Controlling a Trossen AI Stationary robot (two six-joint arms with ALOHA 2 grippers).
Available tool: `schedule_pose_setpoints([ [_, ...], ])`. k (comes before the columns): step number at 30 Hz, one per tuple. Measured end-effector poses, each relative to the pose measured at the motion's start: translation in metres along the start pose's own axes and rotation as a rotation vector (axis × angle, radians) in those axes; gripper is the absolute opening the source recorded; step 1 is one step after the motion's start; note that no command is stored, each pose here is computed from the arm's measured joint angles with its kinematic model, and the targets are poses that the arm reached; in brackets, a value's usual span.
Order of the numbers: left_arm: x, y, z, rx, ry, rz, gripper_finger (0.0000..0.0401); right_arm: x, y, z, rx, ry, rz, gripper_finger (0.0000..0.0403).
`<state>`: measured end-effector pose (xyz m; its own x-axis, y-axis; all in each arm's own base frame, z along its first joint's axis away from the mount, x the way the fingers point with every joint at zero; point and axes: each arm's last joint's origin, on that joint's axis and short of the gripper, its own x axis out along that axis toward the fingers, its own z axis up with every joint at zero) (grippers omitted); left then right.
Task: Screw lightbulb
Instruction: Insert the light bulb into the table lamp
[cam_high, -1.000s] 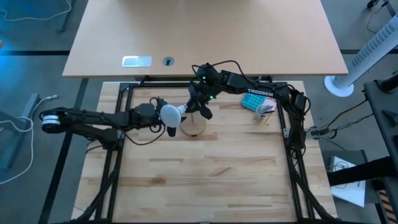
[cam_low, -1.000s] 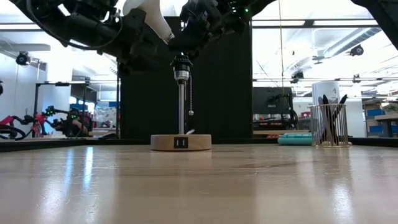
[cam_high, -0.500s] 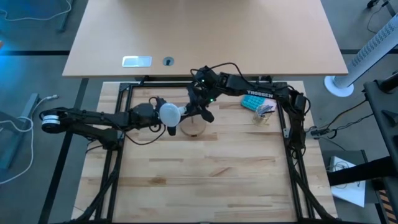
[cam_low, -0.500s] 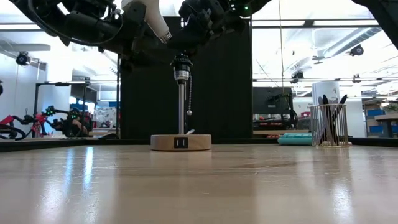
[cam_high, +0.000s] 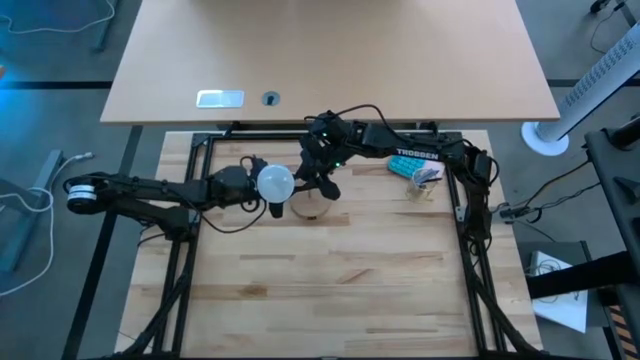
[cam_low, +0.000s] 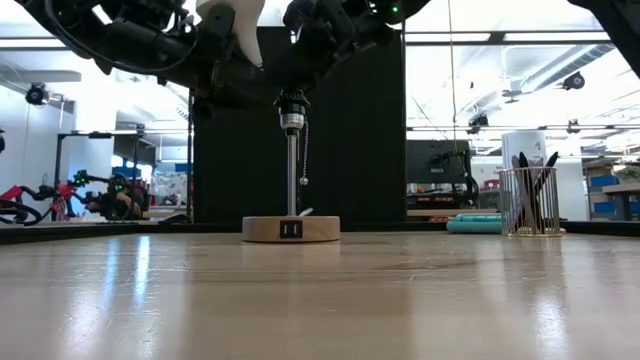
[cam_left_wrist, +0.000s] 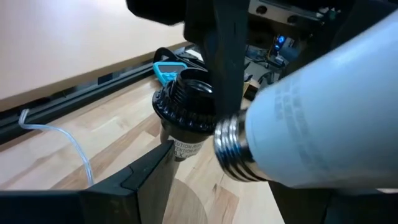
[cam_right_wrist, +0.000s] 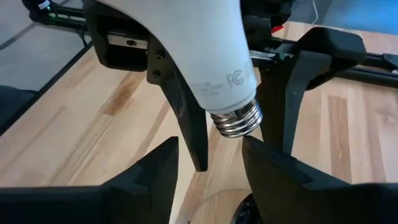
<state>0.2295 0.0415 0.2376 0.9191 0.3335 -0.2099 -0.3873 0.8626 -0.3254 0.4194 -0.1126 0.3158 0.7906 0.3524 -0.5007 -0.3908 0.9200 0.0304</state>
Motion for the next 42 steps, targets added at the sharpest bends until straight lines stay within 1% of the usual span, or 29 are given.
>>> schedule_pose_setpoints([
  [7,0.002,-0.001,-0.002,-0.001,0.016,-0.020,0.0231,0.003,0.004,0.003,-0.079,-0.009,0.005,0.0177],
  [13,0.002,-0.002,-0.002,-0.003,0.011,-0.025,0.0231,0.003,0.004,0.002,-0.085,-0.001,0.001,0.0201],
  [18,0.002,-0.002,-0.001,-0.004,0.005,-0.027,0.0231,0.004,0.005,0.003,-0.063,-0.007,0.001,0.0224],
  [23,0.002,-0.002,-0.001,-0.022,0.003,-0.022,0.0231,0.003,0.006,0.000,-0.013,0.022,0.012,0.0233],
  [25,0.002,-0.002,-0.001,-0.021,0.004,-0.022,0.0231,-0.004,0.009,-0.001,-0.004,0.057,0.018,0.0232],
  [27,0.001,-0.002,-0.002,-0.019,0.011,-0.022,0.0231,-0.016,0.018,-0.001,0.000,0.125,0.008,0.0226],
  [31,0.001,-0.004,-0.006,-0.006,0.043,-0.023,0.0231,-0.046,0.038,0.000,0.019,0.286,-0.059,0.0210],
  [34,0.000,-0.008,-0.009,0.018,0.051,-0.035,0.0231,-0.066,0.055,0.004,0.039,0.362,-0.115,0.0201],
  [38,-0.001,-0.012,-0.011,0.053,0.041,-0.031,0.0231,-0.094,0.072,0.018,0.021,0.344,-0.208,0.0201],
  [42,-0.002,-0.016,-0.011,0.057,0.034,-0.046,0.0231,-0.112,0.080,0.023,0.074,0.312,-0.248,0.0204],
])
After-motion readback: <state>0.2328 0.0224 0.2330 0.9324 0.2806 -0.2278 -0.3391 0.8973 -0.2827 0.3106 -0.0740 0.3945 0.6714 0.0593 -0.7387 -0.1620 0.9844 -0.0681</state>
